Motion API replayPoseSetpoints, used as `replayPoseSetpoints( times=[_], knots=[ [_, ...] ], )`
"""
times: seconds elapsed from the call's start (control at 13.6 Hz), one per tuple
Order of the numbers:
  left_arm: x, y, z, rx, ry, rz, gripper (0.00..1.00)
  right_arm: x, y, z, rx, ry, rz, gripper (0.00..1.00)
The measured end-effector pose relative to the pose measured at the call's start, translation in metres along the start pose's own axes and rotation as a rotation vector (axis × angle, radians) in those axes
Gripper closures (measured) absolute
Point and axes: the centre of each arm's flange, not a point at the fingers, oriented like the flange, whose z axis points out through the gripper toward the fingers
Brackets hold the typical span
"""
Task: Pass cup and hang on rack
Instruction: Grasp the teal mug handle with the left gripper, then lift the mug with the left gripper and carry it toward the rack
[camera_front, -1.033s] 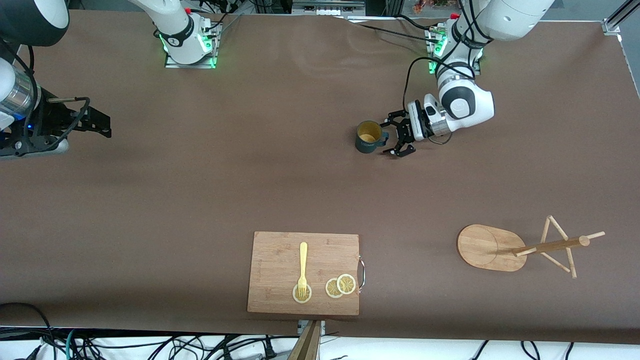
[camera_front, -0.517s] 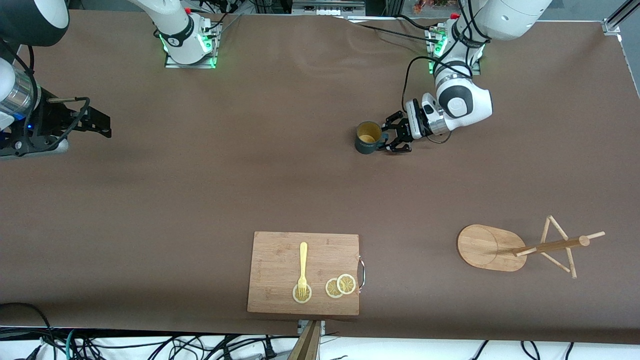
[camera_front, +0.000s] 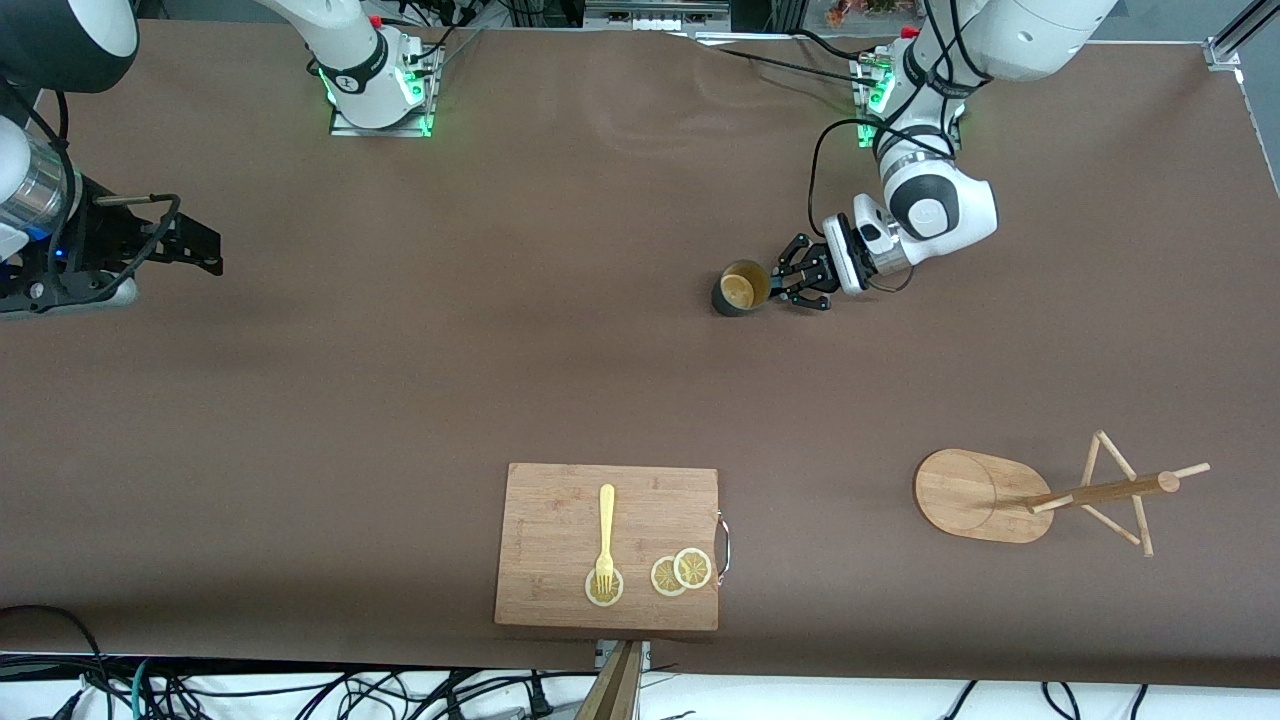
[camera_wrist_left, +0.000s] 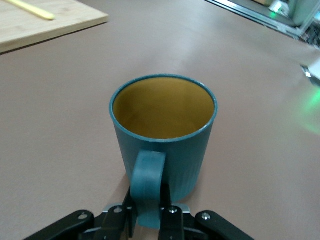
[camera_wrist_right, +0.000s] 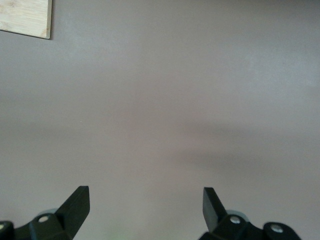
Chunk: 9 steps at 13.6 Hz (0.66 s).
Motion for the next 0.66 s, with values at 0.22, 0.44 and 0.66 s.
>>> replayPoseSetpoints(
  times=[0.22,0.44,0.66],
  knots=[
    [0.020,-0.013,-0.022,-0.017,0.001,-0.195,0.79,0.000,0.000,0.000,0.000,0.000,0.000,0.00],
    [0.047,-0.034,-0.068,-0.067,-0.016,-0.352,0.79,0.000,0.000,0.000,0.000,0.000,0.000,0.00],
    [0.071,-0.063,-0.134,-0.153,-0.041,-0.532,0.79,0.000,0.000,0.000,0.000,0.000,0.000,0.00]
  ],
)
